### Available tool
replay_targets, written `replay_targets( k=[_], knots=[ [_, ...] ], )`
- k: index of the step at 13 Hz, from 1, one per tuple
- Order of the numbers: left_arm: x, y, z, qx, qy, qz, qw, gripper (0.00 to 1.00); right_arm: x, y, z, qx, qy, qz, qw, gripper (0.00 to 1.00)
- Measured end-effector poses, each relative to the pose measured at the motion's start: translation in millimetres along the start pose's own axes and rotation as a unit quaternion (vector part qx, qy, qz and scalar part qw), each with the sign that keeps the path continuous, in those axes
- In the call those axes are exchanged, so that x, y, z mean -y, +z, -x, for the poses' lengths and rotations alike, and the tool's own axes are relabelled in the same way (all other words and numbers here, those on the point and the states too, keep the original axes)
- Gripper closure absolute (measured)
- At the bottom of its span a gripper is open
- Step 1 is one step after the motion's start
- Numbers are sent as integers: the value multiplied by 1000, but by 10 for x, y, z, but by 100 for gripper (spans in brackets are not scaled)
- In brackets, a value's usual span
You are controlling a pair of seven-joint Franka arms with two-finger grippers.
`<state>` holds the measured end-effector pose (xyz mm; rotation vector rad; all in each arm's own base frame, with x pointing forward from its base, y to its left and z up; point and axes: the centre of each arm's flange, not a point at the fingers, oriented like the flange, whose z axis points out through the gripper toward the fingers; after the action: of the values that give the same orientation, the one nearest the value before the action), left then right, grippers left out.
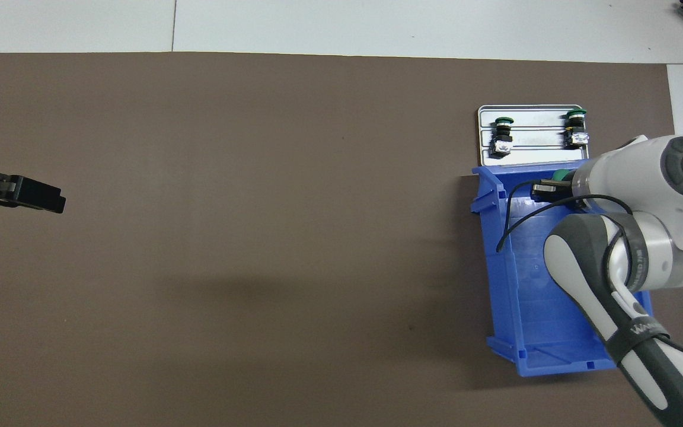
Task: Place and press button with both arms
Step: 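Lower the green button into the blue bin and open the right gripper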
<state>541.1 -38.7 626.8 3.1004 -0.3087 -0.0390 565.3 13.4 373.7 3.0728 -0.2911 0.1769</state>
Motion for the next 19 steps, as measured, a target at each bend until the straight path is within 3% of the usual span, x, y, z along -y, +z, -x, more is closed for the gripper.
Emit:
replay_targets(
  k=[5, 16, 18, 19],
  knots=[
    [0, 0, 0, 0, 0, 0, 1000, 0, -3, 366, 235, -31, -2, -12, 999, 65],
    [0, 0, 0, 0, 0, 0, 1000, 0, -17, 567, 387, -32, 3, -15, 999, 65],
    [0, 0, 0, 0, 0, 0, 1000, 0, -17, 570, 389, -32, 4, -15, 999, 59],
    [0, 0, 0, 0, 0, 0, 1000, 0, -17, 570, 390, -32, 4, -15, 999, 48]
  ],
)
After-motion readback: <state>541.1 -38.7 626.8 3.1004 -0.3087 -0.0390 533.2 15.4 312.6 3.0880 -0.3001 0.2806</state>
